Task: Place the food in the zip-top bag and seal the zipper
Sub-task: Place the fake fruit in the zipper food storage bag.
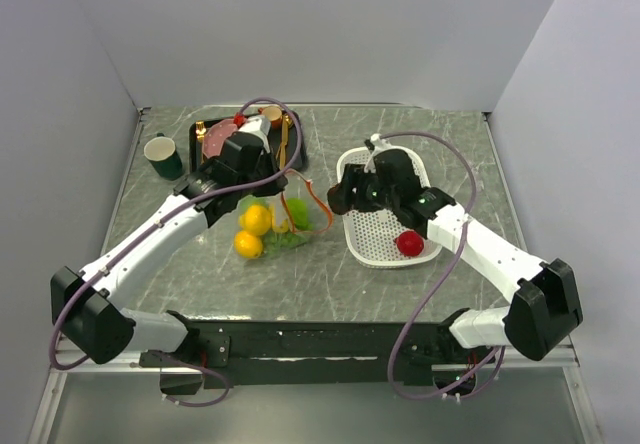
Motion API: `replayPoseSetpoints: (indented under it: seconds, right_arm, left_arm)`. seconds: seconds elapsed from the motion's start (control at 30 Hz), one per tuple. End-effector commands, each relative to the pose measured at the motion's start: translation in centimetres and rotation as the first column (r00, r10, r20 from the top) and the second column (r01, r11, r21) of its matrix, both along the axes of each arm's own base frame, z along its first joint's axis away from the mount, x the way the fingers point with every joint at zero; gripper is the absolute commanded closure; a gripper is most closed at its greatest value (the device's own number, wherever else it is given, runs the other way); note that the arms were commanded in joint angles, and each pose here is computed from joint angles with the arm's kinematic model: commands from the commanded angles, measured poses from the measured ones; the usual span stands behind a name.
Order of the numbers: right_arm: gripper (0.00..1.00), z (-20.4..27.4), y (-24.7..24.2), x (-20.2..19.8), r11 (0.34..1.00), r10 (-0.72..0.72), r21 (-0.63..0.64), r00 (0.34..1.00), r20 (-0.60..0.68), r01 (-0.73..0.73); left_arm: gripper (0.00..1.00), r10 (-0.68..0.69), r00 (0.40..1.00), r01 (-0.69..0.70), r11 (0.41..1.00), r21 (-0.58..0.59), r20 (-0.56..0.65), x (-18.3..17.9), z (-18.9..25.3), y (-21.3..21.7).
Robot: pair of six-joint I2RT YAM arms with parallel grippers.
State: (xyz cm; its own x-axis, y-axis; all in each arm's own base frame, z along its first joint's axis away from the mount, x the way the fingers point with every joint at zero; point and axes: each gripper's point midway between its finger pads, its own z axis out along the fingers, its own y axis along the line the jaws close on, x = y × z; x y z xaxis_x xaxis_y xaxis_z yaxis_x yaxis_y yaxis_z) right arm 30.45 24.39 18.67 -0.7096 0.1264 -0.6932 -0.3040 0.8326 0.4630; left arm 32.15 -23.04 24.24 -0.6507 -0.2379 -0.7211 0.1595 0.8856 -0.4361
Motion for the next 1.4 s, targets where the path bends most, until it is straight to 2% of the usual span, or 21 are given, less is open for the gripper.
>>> replayPoseSetpoints:
  seconds: [0.0,0.27,0.5,0.6,0.7,0.73,0.83,0.93,1.03,1.1,1.17,1.27,1.37]
  right_arm:
    - [0.5,3.3,3.3,-0.2,0.991,0.086,0.096,0.995,0.054,-0.091]
    - [0.49,2.4,6.6,-0.5,0.972,0.17,0.16,0.985,0.017,-0.171]
    - [0.48,0.7,10.7,-0.1,0.961,0.239,0.147,0.971,-0.021,-0.233]
    - [0.41,-0.1,11.4,0.2,0.96,0.257,0.126,0.966,-0.04,-0.25]
    - [0.29,-0.5,11.7,0.2,0.957,0.272,0.12,0.961,-0.045,-0.265]
    - [0.22,-0.6,11.6,0.3,0.959,0.268,0.11,0.962,-0.046,-0.262]
    - [0.11,-0.9,10.9,0.3,0.968,0.244,0.078,0.968,-0.05,-0.24]
    - [0.04,-1.1,9.4,0.5,0.98,0.197,0.035,0.98,-0.038,-0.195]
    - [0.03,-1.1,7.8,0.9,0.991,0.13,-0.017,0.991,-0.017,-0.13]
    - [0.02,-0.3,6.1,0.8,0.997,0.067,-0.037,0.998,0.007,-0.066]
    - [0.02,0.4,3.1,1.8,0.995,-0.068,-0.063,0.996,0.051,0.071]
    - [0.01,-0.1,-2.3,2.7,0.951,-0.272,-0.136,0.96,0.065,0.278]
    - [0.0,-0.6,-5.5,2.5,0.925,-0.339,-0.158,0.939,0.067,0.345]
  left_arm:
    - [0.99,-0.028,0.998,0.032,0.997,-0.072,0.055,0.8,2.9,-1.4]
    - [0.99,-0.034,0.998,0.038,0.996,-0.085,0.047,0.4,2.8,-1.5]
    - [0.99,-0.038,0.998,0.043,0.995,-0.09,0.056,0.7,3.6,-1.7]
    - [0.99,-0.041,0.997,0.047,0.995,-0.092,0.064,0.6,3.9,-1.6]
    - [0.99,-0.035,0.997,0.041,0.995,-0.095,0.066,0.3,4.0,-1.4]
    - [0.99,-0.033,0.997,0.039,0.995,-0.095,0.064,0.3,3.9,-1.3]
    - [0.99,-0.026,0.997,0.033,0.994,-0.104,0.073,0.1,4.2,-1.2]
    - [0.99,-0.021,0.997,0.029,0.994,-0.107,0.08,0.0,4.5,-1.0]
    - [0.99,-0.014,0.995,0.026,0.993,-0.115,0.097,0.0,5.2,-0.8]
    - [0.99,-0.005,0.994,0.017,0.994,-0.11,0.109,0.0,5.4,-0.5]
    - [0.99,0.006,0.994,0.006,0.995,-0.103,0.114,-0.1,5.6,-0.1]
    - [0.99,0.012,0.994,-0.001,0.996,-0.094,0.107,-0.2,5.1,0.1]
    - [0.99,0.007,0.996,0.002,0.995,-0.096,0.091,-0.3,4.6,-0.1]
